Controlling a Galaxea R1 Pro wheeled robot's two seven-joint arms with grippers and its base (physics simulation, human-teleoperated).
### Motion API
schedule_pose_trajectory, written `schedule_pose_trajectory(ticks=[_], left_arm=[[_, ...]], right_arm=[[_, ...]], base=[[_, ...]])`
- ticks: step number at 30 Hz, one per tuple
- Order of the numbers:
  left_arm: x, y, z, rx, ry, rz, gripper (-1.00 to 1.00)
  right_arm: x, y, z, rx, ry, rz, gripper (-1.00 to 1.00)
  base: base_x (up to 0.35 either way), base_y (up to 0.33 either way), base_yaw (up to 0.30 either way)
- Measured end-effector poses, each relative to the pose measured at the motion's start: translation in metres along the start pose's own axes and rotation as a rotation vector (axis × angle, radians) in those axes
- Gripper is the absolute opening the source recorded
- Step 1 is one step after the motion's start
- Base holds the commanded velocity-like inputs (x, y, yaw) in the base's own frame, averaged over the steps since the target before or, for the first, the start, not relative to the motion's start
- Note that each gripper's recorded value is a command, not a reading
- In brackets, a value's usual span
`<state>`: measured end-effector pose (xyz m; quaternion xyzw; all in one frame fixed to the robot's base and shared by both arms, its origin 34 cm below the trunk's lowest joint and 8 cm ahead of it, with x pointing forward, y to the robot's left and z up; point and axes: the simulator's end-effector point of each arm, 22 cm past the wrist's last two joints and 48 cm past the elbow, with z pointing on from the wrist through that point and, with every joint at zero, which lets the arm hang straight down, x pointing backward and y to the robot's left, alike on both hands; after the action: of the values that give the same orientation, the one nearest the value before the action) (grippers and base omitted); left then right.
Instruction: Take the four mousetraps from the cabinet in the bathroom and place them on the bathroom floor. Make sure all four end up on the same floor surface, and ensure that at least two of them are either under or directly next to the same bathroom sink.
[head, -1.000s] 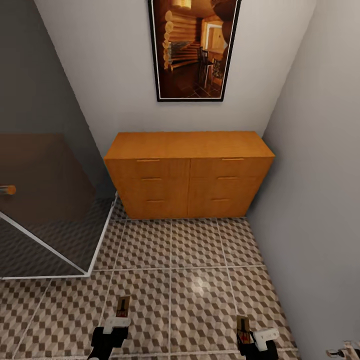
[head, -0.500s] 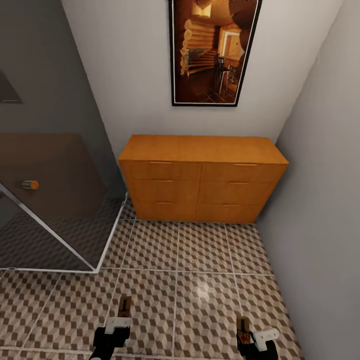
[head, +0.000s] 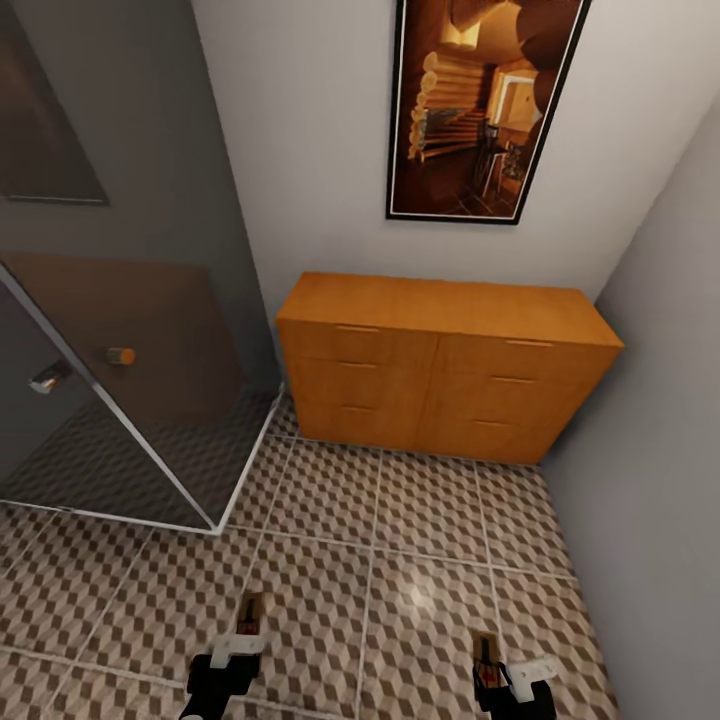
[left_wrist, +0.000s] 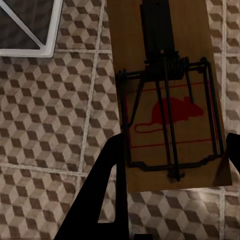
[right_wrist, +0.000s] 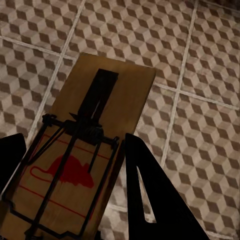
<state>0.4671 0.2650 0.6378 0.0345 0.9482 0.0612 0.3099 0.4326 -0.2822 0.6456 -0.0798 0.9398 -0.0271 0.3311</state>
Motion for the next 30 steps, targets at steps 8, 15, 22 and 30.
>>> schedule_pose_trajectory(ticks=[8, 15, 22, 30], left_arm=[[-0.004, 0.000, -0.001, -0.001, -0.008, -0.001, -1.00], [-0.007, 0.001, -0.001, -0.001, -0.014, -0.001, -1.00], [-0.011, 0.001, -0.002, -0.001, -0.021, -0.002, -1.00], [-0.014, 0.002, -0.002, -0.003, -0.029, -0.003, -1.00]], right_arm=[[-0.004, -0.004, 0.000, 0.019, -0.008, 0.000, -1.00], [-0.007, -0.011, -0.001, 0.049, -0.014, 0.000, -1.00], [-0.010, -0.012, -0.001, 0.053, -0.021, 0.000, -1.00], [-0.014, -0.013, -0.001, 0.054, -0.029, 0.000, -1.00]], base=[[0.000, 0.000, 0.244], [0.000, 0.000, 0.245], [0.000, 0.000, 0.246], [0.000, 0.000, 0.246]])
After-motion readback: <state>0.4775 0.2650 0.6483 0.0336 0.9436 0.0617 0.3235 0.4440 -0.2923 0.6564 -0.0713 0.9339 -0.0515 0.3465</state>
